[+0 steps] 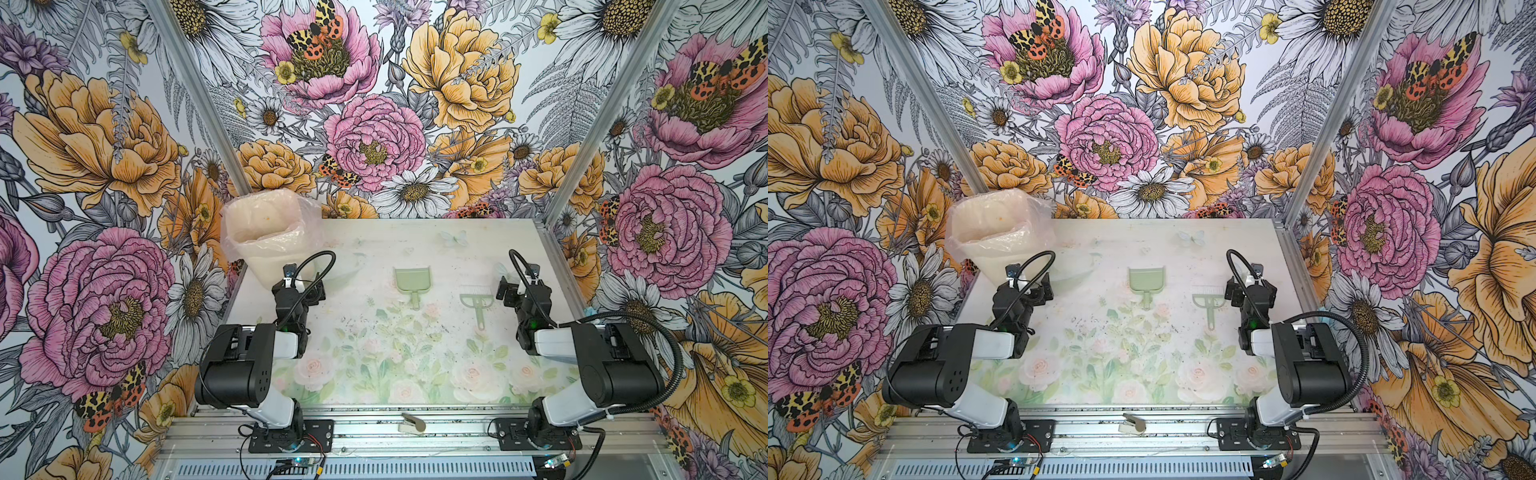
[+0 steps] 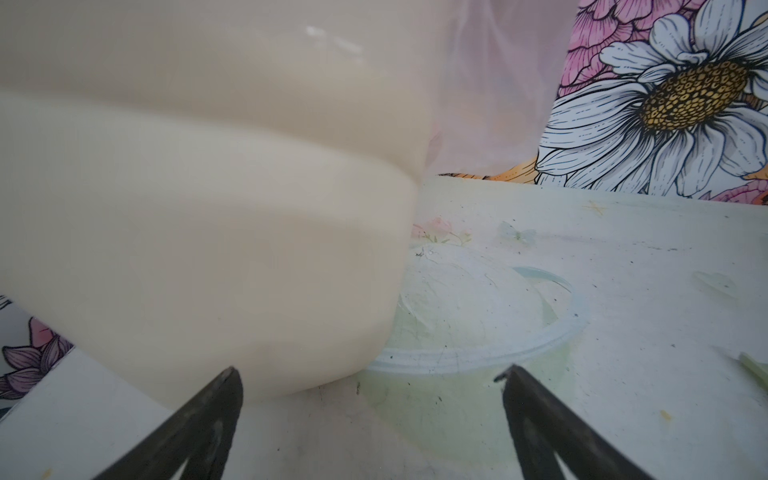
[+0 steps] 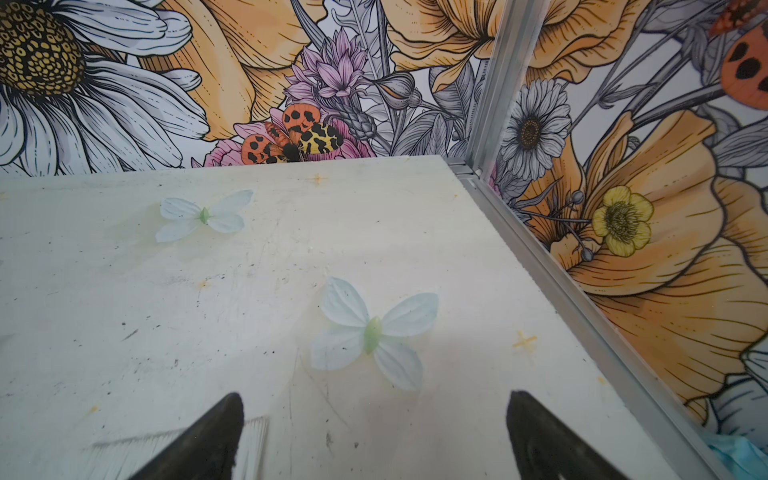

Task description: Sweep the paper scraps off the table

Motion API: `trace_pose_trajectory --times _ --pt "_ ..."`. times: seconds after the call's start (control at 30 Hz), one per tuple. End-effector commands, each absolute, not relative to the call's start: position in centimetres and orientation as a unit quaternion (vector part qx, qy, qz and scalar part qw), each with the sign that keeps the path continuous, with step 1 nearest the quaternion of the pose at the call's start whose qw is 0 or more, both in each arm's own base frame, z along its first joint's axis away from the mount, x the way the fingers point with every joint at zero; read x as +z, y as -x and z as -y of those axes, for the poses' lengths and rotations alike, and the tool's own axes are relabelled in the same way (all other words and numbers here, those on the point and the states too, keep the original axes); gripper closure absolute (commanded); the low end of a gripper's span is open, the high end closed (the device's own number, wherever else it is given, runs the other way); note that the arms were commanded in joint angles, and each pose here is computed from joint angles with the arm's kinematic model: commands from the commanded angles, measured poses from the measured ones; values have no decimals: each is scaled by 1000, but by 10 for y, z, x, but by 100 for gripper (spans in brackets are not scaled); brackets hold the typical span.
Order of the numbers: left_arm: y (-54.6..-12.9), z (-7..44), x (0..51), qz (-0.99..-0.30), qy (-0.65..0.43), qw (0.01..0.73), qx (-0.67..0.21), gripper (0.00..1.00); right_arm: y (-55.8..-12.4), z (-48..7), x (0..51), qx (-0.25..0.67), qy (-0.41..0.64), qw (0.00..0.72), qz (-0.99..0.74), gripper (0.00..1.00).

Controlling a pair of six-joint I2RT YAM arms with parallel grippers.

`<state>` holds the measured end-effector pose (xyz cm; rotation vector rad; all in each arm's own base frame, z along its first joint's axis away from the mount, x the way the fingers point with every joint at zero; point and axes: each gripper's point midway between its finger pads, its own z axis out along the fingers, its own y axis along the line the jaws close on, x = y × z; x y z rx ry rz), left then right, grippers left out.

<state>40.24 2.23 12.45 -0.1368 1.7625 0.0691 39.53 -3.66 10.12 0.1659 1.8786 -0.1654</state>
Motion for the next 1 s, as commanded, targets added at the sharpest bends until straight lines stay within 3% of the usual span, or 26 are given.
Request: trace_pose_trajectory --times 0.0,0.97 --pt "-405 -22 130 -766 61 639 25 1 -399 36 113 -72 -72 600 -793 0" --pt "-405 -19 130 -765 60 640 41 1 -399 35 113 -71 -72 600 -793 0"
